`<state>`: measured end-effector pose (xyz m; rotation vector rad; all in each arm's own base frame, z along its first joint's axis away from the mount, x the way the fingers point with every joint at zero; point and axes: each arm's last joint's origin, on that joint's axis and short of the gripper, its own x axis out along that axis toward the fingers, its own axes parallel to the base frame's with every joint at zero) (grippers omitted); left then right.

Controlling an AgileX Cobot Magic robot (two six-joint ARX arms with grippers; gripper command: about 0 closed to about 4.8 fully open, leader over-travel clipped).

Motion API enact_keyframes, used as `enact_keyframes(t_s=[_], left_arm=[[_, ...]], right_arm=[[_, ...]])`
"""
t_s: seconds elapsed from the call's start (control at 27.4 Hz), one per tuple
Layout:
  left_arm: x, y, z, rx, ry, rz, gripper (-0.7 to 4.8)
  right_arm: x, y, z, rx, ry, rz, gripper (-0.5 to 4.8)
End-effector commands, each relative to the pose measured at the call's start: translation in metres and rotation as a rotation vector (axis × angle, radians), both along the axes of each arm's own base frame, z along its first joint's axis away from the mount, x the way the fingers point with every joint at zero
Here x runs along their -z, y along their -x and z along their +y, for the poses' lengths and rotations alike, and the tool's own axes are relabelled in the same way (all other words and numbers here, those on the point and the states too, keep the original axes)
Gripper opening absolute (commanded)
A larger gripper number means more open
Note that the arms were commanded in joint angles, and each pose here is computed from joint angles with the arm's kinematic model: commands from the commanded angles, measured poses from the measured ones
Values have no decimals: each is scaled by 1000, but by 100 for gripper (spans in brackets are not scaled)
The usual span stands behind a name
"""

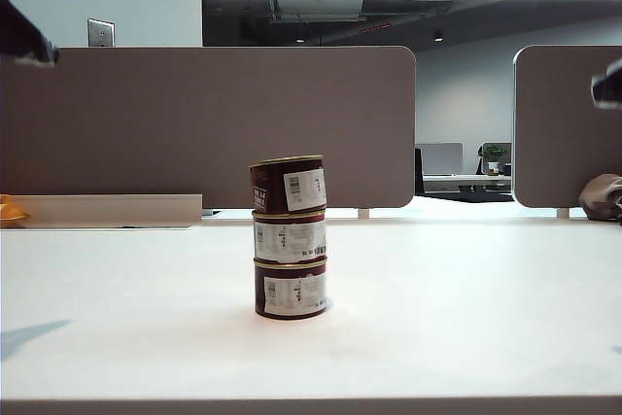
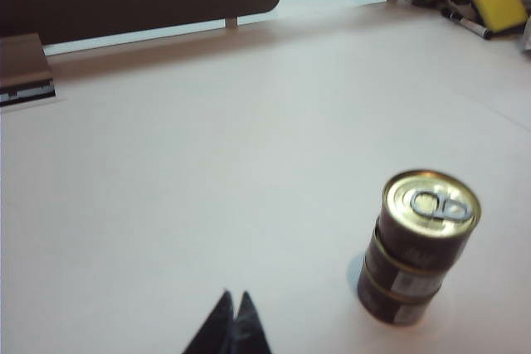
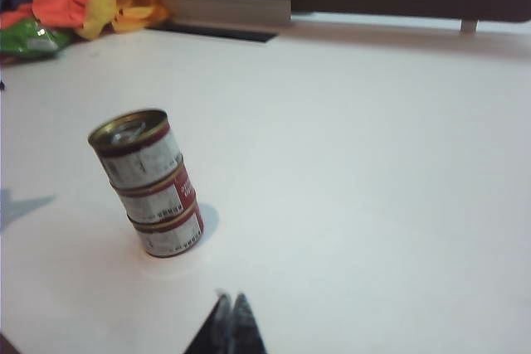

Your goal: Pick up the cans one by one and stack them together.

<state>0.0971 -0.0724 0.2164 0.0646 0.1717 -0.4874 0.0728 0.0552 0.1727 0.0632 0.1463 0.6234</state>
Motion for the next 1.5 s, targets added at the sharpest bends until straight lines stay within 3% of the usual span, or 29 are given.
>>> enact_keyframes(t_s=[0.04, 0.36, 0.91, 1.24, 1.5], left_arm=[[11, -1, 0, 3, -17, 10, -6], [33, 0, 0, -2, -61, 62, -5], [35, 0, 2, -33, -76, 69, -4], [25, 7, 9, -41, -3, -15, -4], [16, 11, 23, -125, 62, -102, -4]], right_arm=[[6, -1, 1, 3, 2, 4, -1], [16, -2, 2, 0, 32, 43, 0], [16, -2, 2, -1, 31, 42, -1], [17, -3, 1, 7, 32, 44, -1], [21, -8, -6, 100, 37, 55, -1]])
